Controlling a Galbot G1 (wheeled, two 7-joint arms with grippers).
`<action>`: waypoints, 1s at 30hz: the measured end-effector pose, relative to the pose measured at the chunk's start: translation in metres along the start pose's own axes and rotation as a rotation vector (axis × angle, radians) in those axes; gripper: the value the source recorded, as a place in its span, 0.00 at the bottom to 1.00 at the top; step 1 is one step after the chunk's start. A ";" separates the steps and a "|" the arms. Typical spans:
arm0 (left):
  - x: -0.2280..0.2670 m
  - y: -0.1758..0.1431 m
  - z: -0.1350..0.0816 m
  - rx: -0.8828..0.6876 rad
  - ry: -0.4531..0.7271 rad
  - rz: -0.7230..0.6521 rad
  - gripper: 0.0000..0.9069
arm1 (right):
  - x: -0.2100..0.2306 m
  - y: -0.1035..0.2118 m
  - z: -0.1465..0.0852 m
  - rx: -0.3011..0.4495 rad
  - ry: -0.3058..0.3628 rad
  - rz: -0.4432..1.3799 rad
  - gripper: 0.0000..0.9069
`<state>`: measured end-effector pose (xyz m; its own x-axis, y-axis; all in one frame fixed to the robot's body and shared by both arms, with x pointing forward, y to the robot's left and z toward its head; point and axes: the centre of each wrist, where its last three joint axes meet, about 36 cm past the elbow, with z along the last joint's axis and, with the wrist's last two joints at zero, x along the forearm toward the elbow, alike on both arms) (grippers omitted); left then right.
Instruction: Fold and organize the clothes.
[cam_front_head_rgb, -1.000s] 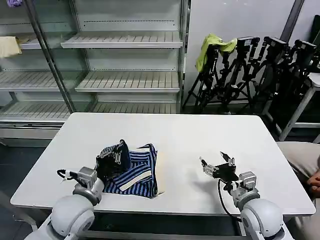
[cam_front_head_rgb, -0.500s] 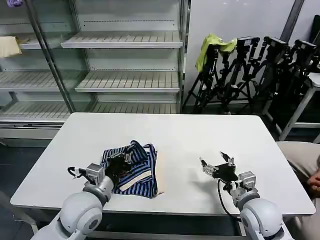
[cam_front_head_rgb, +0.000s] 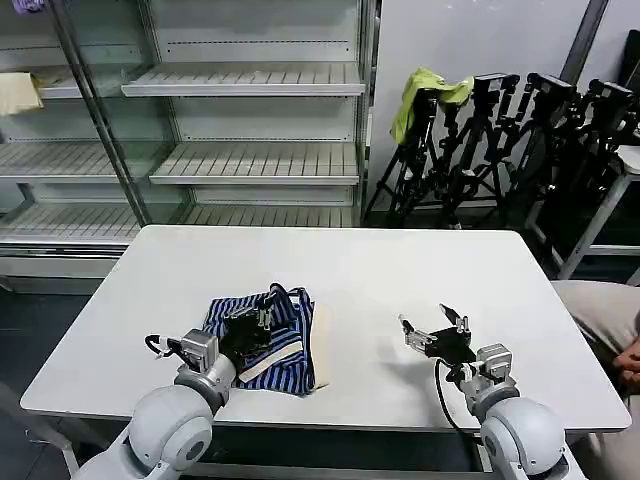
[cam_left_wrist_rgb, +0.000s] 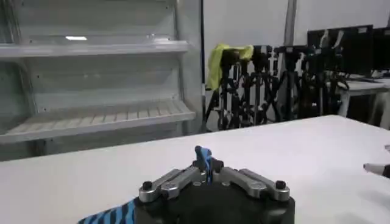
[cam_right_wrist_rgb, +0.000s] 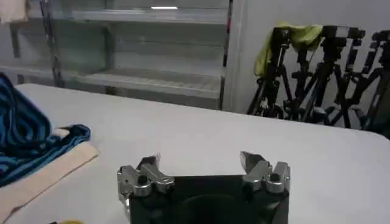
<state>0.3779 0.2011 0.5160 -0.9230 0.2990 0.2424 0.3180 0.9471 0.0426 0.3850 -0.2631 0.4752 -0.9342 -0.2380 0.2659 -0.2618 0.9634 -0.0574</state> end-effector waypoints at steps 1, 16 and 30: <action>0.002 0.000 0.000 -0.003 -0.002 -0.002 0.01 | 0.000 0.000 0.000 -0.001 -0.001 0.000 1.00; 0.018 0.000 -0.001 -0.010 -0.011 -0.001 0.01 | -0.002 0.002 0.001 0.002 0.000 -0.004 1.00; 0.000 -0.015 0.012 -0.003 0.034 0.032 0.01 | -0.001 0.002 0.001 0.003 0.000 0.001 1.00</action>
<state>0.3702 0.1881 0.5033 -0.9045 0.3250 0.2762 0.3480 0.9368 0.0372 0.3849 -0.2611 0.4743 -0.9343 -0.2374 0.2659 -0.2618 0.9632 -0.0599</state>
